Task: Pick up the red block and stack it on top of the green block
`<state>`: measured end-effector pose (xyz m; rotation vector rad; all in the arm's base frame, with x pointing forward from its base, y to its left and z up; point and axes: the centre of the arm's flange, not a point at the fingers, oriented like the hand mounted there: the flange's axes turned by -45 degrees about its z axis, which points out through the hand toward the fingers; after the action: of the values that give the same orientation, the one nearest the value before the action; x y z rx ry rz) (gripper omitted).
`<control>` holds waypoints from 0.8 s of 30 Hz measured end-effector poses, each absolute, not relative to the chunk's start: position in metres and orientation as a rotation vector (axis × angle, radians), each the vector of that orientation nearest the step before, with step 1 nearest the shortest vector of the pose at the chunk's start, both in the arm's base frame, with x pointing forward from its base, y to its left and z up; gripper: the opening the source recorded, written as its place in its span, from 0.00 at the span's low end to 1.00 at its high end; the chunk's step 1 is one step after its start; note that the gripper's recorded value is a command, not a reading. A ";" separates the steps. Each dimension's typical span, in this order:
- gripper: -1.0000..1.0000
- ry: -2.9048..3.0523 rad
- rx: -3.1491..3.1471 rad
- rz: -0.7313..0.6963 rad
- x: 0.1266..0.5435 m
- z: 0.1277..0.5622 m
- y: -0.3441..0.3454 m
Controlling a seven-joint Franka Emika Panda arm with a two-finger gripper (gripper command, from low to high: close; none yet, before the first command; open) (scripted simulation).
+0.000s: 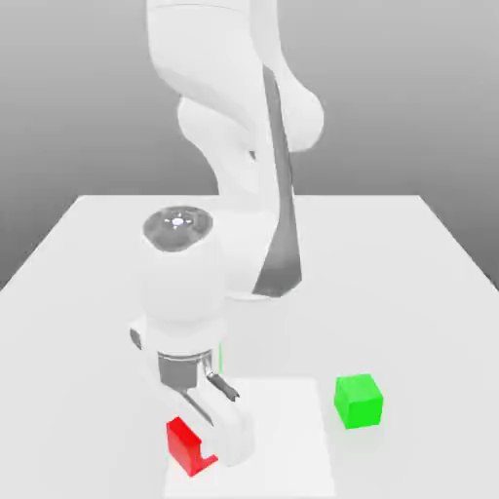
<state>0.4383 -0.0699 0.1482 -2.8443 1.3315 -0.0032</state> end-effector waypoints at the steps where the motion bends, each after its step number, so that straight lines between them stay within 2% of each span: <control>1: 0.00 1.332 -2.843 -0.003 0.439 0.156 -0.070; 6: 0.00 1.339 -2.837 -0.004 0.438 0.208 -0.064; 10: 0.00 1.370 -2.796 -0.005 0.434 0.227 -0.003; 17: 0.00 1.485 -2.725 0.004 0.404 0.246 0.089; 24: 0.00 1.653 -2.665 -0.002 0.362 0.246 0.148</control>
<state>0.3622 0.1482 0.2465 -2.6654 1.6531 -0.0021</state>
